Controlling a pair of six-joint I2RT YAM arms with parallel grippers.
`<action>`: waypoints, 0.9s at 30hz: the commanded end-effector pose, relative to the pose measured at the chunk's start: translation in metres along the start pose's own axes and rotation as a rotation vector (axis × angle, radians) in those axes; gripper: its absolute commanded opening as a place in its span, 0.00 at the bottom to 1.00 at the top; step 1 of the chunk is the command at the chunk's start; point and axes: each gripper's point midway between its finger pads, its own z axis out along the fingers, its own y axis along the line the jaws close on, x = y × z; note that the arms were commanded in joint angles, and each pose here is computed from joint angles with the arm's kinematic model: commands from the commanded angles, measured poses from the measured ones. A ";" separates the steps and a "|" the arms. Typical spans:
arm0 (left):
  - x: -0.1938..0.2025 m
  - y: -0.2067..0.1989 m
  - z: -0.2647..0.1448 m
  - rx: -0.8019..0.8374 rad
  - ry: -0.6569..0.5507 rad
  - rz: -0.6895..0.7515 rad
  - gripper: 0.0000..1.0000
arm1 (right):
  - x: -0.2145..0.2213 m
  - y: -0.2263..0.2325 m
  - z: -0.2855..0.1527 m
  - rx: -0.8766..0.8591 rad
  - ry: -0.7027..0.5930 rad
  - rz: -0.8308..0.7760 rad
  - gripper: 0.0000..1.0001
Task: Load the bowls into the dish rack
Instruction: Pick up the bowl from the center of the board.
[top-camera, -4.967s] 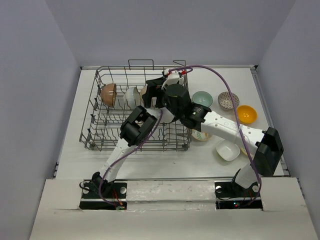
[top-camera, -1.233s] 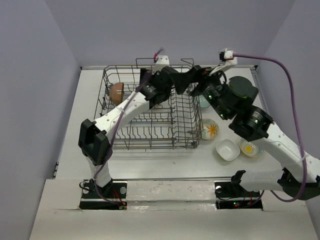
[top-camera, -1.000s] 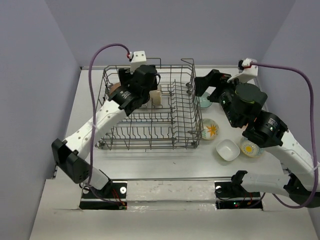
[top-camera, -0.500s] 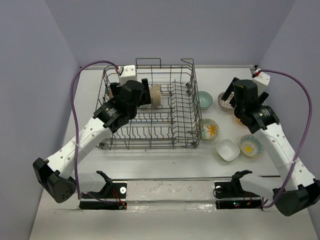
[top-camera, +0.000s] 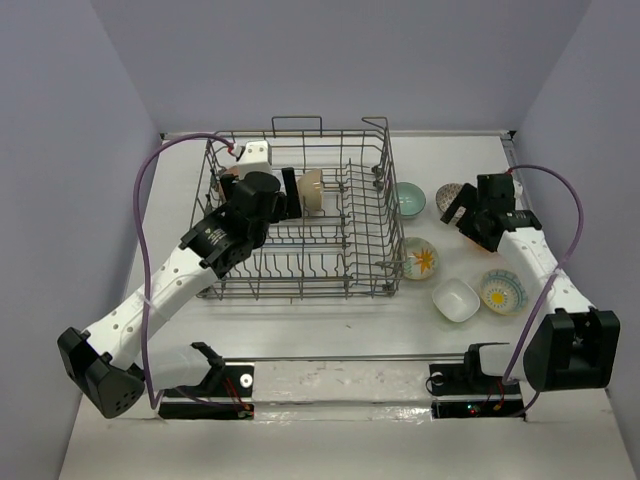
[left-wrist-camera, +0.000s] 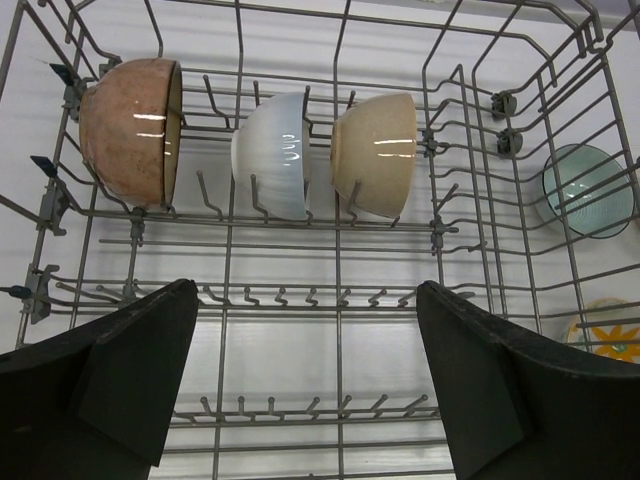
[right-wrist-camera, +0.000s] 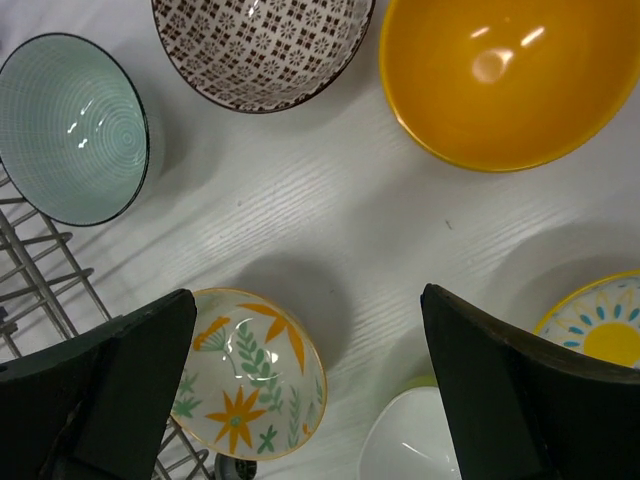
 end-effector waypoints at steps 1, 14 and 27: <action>-0.009 -0.009 -0.006 0.061 -0.041 -0.054 0.99 | -0.002 0.022 -0.003 -0.122 -0.003 0.020 1.00; 0.002 -0.012 -0.008 0.105 -0.029 -0.071 0.99 | 0.064 0.004 0.010 -0.169 0.141 -0.049 0.63; 0.018 -0.014 -0.002 0.106 0.004 -0.076 0.99 | 0.088 0.019 0.023 -0.210 0.191 -0.096 0.60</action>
